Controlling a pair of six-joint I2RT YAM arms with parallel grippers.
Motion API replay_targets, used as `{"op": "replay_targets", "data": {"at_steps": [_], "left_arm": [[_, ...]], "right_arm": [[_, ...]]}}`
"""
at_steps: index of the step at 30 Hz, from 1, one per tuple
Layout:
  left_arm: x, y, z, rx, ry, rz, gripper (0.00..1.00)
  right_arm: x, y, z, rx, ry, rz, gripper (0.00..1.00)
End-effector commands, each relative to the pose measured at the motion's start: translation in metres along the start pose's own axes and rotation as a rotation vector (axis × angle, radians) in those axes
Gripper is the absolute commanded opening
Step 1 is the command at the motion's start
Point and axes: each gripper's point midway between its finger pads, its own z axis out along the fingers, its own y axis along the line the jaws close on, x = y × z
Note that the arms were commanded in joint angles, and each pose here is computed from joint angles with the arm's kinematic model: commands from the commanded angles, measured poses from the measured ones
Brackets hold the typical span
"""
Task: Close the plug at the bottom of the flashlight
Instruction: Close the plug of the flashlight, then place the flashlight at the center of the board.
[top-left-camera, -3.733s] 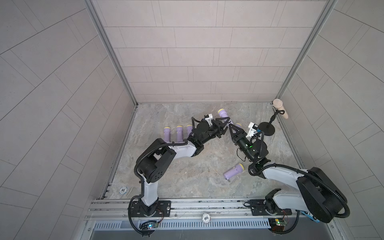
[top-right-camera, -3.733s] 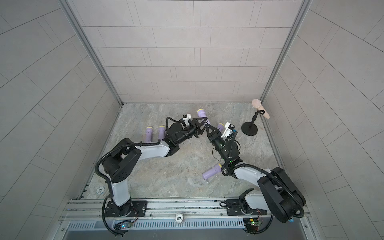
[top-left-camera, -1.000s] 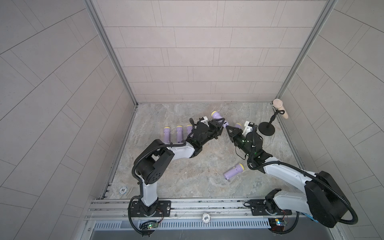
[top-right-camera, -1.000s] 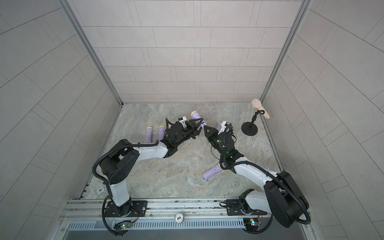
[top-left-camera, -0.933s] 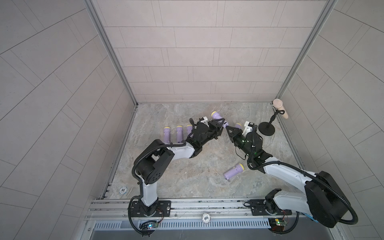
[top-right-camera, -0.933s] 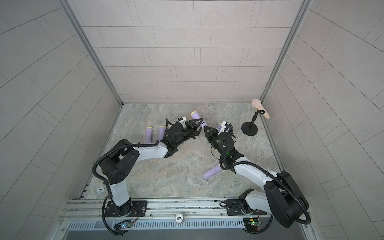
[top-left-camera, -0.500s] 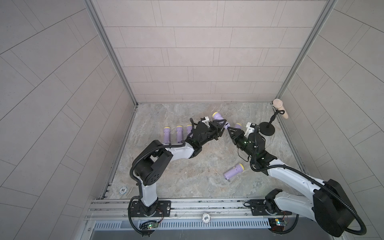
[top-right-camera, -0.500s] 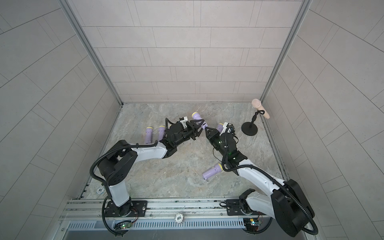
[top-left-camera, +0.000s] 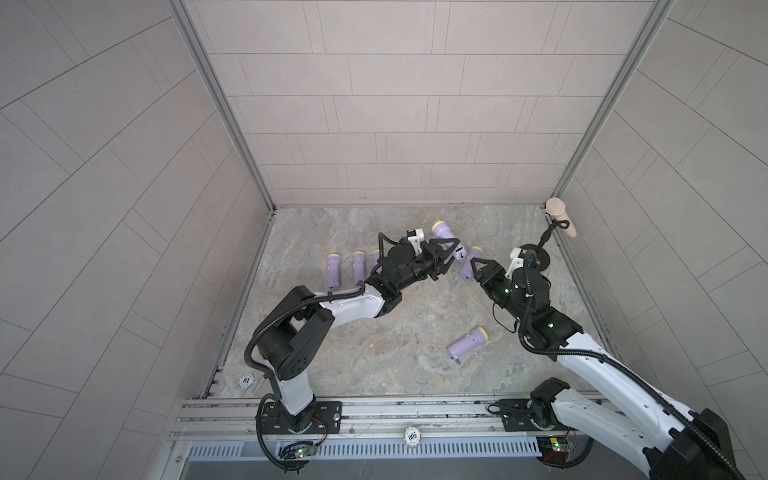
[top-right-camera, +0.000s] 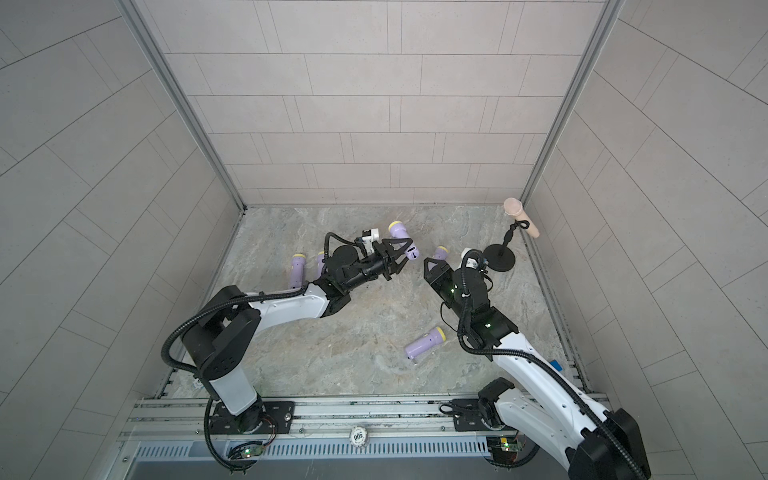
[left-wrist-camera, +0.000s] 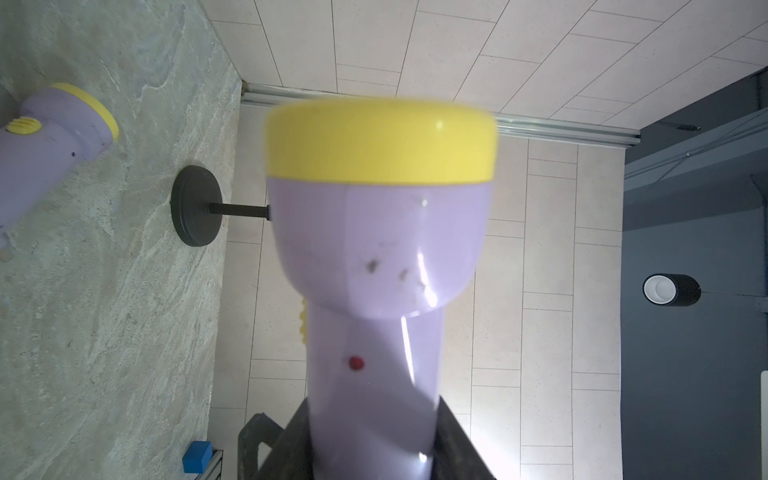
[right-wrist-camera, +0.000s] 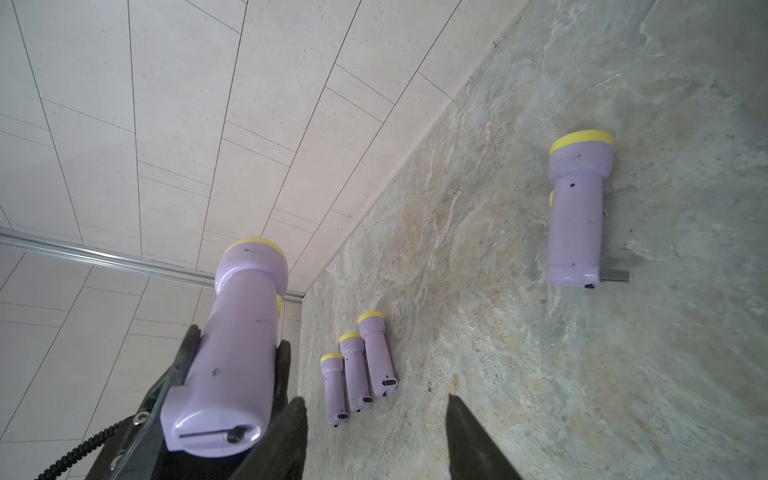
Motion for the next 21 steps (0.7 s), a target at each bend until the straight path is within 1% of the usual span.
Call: {"op": "replay_targets", "data": {"at_steps": [1, 5, 7, 12, 14, 15, 16, 21], "left_arm": [[0.001, -0.012, -0.003, -0.008, 0.021, 0.054, 0.00], [-0.007, 0.007, -0.008, -0.116, 0.009, 0.102, 0.00], [-0.013, 0.021, -0.015, -0.206, 0.004, 0.137, 0.00], [-0.027, 0.050, -0.039, -0.452, -0.025, 0.268, 0.00], [-0.030, 0.058, -0.049, -0.544, -0.022, 0.326, 0.00], [-0.033, 0.061, -0.054, -0.590, -0.023, 0.354, 0.00], [-0.035, 0.063, -0.059, -0.633, -0.026, 0.384, 0.00], [-0.047, 0.072, -0.078, -0.815, -0.031, 0.507, 0.00]], "right_arm": [[-0.009, 0.002, -0.014, 0.036, -0.021, -0.055, 0.62], [-0.015, 0.007, -0.027, 0.057, -0.016, -0.132, 0.74], [-0.017, 0.009, -0.034, 0.074, -0.006, -0.183, 0.78], [-0.020, 0.008, -0.046, 0.123, 0.018, -0.299, 0.84], [-0.020, 0.007, -0.051, 0.133, 0.025, -0.324, 0.86], [-0.020, 0.006, -0.053, 0.137, 0.029, -0.337, 0.89], [-0.020, 0.005, -0.055, 0.141, 0.034, -0.348, 0.99], [-0.017, 0.004, -0.061, 0.155, 0.068, -0.415, 0.99]]}}
